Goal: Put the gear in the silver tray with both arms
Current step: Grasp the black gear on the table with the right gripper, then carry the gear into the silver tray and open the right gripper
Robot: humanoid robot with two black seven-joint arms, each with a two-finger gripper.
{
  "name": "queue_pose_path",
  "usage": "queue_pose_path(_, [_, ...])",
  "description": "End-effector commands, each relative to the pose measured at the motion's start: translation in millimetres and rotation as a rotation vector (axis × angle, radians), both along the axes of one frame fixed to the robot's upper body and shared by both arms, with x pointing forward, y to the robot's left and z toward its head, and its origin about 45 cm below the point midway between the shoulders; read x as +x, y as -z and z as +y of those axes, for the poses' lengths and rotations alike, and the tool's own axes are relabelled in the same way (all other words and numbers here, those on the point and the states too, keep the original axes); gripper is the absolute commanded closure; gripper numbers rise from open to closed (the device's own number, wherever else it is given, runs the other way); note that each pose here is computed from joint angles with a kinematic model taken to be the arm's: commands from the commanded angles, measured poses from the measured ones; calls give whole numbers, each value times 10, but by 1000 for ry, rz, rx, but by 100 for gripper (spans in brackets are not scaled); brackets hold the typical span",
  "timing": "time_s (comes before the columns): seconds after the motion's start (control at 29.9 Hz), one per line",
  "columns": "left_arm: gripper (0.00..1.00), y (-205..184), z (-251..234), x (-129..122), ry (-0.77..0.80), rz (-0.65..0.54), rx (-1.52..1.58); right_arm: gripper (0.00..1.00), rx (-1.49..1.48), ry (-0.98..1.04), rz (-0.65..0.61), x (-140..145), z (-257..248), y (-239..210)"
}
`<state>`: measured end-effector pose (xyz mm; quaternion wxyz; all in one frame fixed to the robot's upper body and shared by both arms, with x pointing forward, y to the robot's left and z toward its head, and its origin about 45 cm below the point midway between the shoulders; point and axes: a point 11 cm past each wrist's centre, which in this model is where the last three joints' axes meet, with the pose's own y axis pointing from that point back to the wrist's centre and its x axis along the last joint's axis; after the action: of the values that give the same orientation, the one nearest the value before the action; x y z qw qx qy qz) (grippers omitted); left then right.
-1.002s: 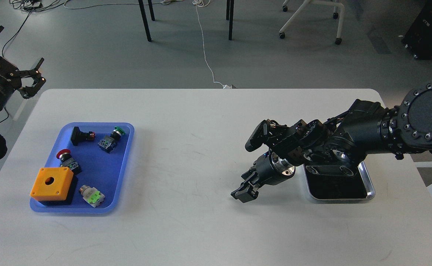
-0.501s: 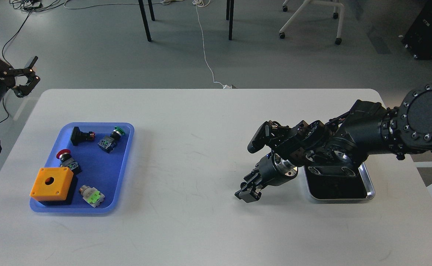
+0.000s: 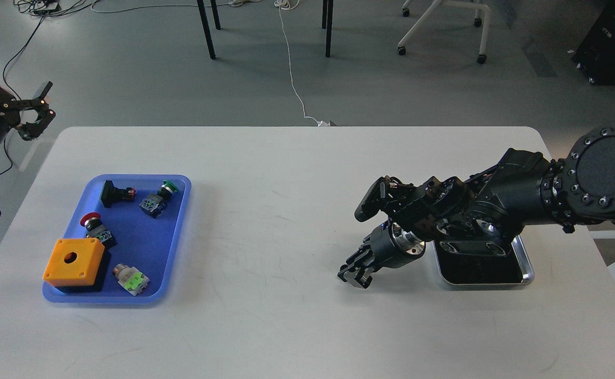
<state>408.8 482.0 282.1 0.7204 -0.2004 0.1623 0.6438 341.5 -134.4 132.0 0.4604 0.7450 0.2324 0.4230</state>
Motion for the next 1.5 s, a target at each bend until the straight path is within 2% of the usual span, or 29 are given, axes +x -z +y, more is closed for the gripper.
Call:
queue_pose_path(0.0, [2,3,-2,1,0,0,-1,83,1,5,0,3,-9,17])
queue_pose_path(0.2, [2,-10,11,-4,-1,-1,3,85,13,1,-14,42,42,-59])
queue_pose_path(0.43, [2,-71,37,2,-4,-11,9,85,134,-26,-151,384,507,-757])
queue_pose_path(0.53, [2,-114,-2,21,8,-21,6,84,126,-55,-168,383,555,-889])
queue_pose_path(0.8, [2,-205,29,28,0,-46,1,84,43,217,-238,694,-899,-1211])
queue_pose_path(0.9, [2,-208,13,36,3,-48,-3,84,-7,284,-248,639,-1442,-1207])
queue_pose_path(1.04, [2,-226,-77,58,26,-56,-13,84,-37,357,-209,418,-1931,-1073])
queue_pose_path(1.24, [2,-200,-275,104,60,-61,-42,83,-91,389,-128,138,-2242,-691])
queue_pose_path(1.47, [2,-180,-351,139,64,-62,-57,81,-96,410,-89,30,-2304,-429])
